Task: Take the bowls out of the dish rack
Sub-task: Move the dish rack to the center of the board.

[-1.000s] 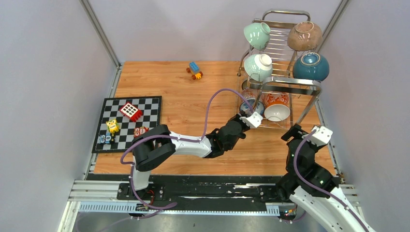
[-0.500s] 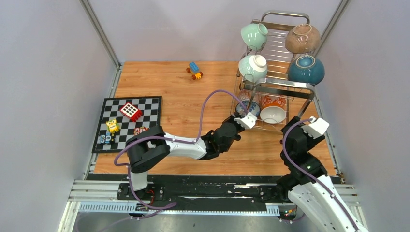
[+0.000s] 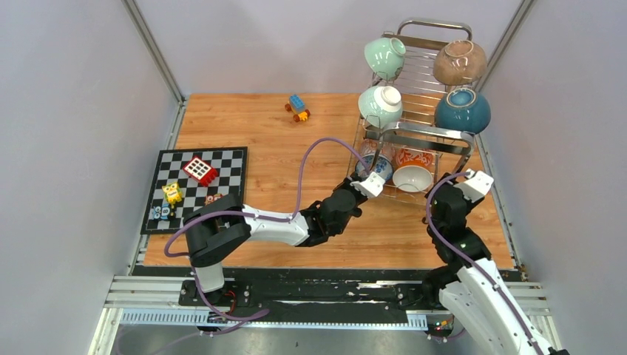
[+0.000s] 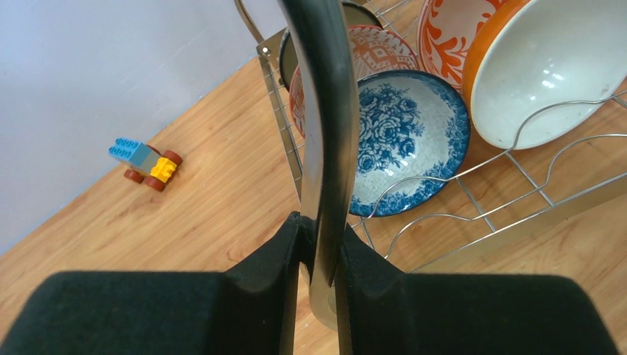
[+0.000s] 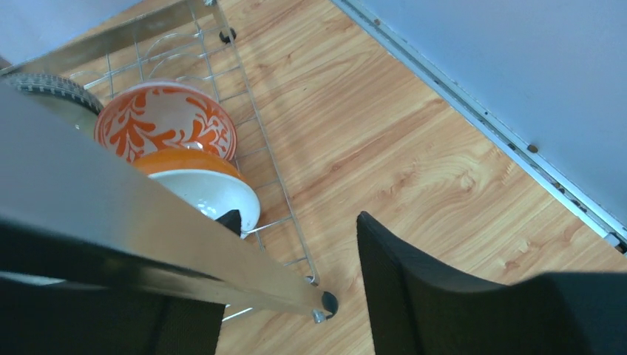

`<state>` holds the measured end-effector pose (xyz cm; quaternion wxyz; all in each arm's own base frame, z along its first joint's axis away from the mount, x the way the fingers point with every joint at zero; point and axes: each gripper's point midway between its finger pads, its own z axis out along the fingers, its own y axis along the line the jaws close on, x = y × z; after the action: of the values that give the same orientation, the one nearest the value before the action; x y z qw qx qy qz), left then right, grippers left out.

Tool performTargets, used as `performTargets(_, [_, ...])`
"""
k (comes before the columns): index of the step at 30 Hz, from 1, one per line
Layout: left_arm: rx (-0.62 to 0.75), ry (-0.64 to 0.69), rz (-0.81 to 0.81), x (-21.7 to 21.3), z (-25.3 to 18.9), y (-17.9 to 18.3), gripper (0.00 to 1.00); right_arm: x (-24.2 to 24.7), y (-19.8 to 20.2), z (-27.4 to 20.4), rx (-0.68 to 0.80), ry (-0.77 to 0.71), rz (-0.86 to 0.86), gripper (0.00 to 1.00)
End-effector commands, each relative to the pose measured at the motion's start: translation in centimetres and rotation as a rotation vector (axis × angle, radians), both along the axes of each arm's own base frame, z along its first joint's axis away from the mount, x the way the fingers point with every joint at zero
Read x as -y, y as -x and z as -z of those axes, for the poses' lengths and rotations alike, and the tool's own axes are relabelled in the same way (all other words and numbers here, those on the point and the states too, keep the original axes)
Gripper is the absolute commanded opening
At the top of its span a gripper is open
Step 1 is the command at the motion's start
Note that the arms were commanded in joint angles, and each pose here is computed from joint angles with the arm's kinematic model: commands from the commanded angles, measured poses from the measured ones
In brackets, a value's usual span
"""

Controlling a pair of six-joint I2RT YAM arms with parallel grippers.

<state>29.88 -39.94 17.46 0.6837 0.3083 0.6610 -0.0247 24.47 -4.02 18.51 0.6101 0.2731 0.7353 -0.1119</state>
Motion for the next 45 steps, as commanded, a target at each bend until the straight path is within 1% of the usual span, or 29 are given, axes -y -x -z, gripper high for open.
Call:
performTargets(1, [-0.015, 0.103, -0.092, -2.3, -1.8, 0.3, 0.00, 0.2, -1.2, 0.8, -0.020, -0.007, 0.000, 0.58])
performTargets(3, [-0.020, 0.102, -0.097, -2.6, -1.7, 0.4, 0.00, 0.1, -1.6, 1.1, -0.034, -0.010, -0.009, 0.48])
performTargets(4, [-0.020, 0.105, -0.098, -2.8, -1.8, 0.4, 0.00, -0.1, -1.7, 1.1, -0.035, -0.014, -0.019, 0.41])
performTargets(5, [-0.021, 0.106, -0.102, -3.0, -1.8, 0.5, 0.00, -0.2, -1.8, 1.0, -0.031, -0.013, -0.025, 0.37])
performTargets(6, [-0.021, 0.108, -0.103, -3.1, -1.9, 0.5, 0.00, -0.4, -1.9, 1.0, -0.026, -0.015, -0.039, 0.30])
performTargets(9, [-0.025, 0.106, -0.109, -3.6, -1.7, 0.7, 0.00, -0.8, -1.9, 1.0, -0.012, -0.013, -0.076, 0.18])
performTargets(11, [-0.026, 0.111, -0.114, -3.9, -1.8, 0.8, 0.00, -1.1, -1.9, 1.1, -0.011, -0.013, -0.096, 0.13])
performTargets(15, [-0.030, 0.117, -0.128, -4.7, -1.9, 1.0, 0.00, -2.0, -2.1, 1.2, -0.018, -0.022, -0.154, 0.09])
performTargets(18, [-0.034, 0.119, -0.141, -5.5, -1.9, 1.2, 0.00, -3.0, -2.4, 1.5, -0.030, -0.036, -0.209, 0.03])
performTargets(26, [-0.075, 0.127, -0.198, -8.8, -1.2, 2.4, 0.00, -6.2, -2.6, 2.8, -0.069, -0.128, -0.361, 0.03])
performTargets(32, [-0.150, 0.153, -0.246, -11.9, 0.4, 3.8, 0.00, -9.9, -2.4, 3.7, -0.121, -0.190, -0.513, 0.03])
performTargets(36, [-0.169, 0.167, -0.269, -14.3, 0.5, 4.7, 0.00, -12.0, -2.0, 4.2, -0.153, -0.211, -0.592, 0.03])
performTargets(45, [-0.191, 0.169, -0.287, -17.9, -0.1, 6.1, 0.00, -14.4, -0.4, 4.9, -0.158, -0.269, -0.628, 0.03])
